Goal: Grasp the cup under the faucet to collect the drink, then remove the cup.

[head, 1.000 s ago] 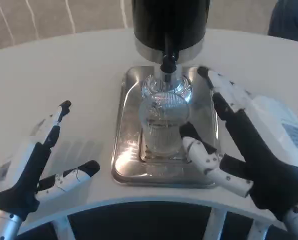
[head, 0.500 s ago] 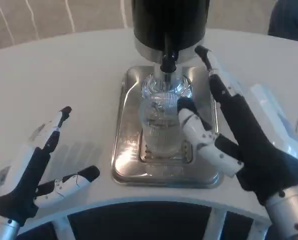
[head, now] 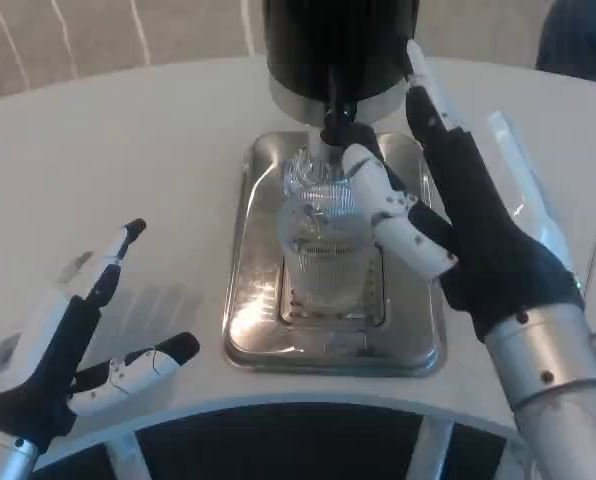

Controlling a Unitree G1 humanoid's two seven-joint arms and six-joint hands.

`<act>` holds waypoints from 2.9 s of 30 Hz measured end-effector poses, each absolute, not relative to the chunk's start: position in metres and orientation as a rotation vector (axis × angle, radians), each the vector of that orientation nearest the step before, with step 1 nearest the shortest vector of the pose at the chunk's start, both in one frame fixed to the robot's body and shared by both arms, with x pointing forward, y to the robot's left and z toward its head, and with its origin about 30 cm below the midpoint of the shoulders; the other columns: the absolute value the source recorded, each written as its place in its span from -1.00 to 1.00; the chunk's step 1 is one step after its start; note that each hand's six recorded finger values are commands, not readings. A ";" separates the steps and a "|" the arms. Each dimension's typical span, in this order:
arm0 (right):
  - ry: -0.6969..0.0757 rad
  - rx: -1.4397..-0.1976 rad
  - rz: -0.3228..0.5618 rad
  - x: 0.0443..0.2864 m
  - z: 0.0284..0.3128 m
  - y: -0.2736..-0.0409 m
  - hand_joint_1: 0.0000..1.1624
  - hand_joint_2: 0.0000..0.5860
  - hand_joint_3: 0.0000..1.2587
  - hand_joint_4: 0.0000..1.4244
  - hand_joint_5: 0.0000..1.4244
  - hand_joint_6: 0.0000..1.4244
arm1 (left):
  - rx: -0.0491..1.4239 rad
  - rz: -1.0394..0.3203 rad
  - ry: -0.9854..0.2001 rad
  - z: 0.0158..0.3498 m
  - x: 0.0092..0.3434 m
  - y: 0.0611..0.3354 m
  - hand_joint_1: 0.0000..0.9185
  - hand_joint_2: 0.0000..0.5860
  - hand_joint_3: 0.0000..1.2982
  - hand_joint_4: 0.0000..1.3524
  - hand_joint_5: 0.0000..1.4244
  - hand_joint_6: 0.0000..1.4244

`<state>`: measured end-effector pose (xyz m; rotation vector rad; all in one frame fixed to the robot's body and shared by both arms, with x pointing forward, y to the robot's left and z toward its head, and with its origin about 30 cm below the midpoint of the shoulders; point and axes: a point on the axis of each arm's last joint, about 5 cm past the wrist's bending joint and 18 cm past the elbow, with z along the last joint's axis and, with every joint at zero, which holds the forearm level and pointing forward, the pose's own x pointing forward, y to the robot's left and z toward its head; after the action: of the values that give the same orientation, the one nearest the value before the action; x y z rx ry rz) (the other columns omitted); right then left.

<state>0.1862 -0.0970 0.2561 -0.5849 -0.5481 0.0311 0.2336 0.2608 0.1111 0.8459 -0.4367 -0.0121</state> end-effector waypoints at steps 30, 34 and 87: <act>-0.511 -0.537 0.132 0.202 0.250 -0.074 -0.64 0.85 -1.00 -1.00 -1.00 -1.00 | 0.842 -0.001 -0.376 0.108 0.234 0.268 -0.79 -0.76 -0.85 -1.00 -0.91 -0.98; -0.511 -0.540 0.135 0.204 0.251 -0.074 -0.64 0.85 -1.00 -1.00 -1.00 -1.00 | 0.834 0.006 -0.375 0.110 0.235 0.269 -0.79 -0.76 -0.84 -1.00 -0.90 -0.98; -0.507 -0.833 0.211 0.204 0.266 -0.073 -0.87 0.78 -1.00 -1.00 -1.00 -1.00 | 0.786 0.031 -0.396 0.117 0.251 0.248 -0.66 -0.95 -1.00 -1.00 -0.89 -0.88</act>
<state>0.2040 -0.0728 0.2659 -0.8327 -0.5073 0.2110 0.2512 0.2479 0.1175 0.7862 -0.3962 0.0315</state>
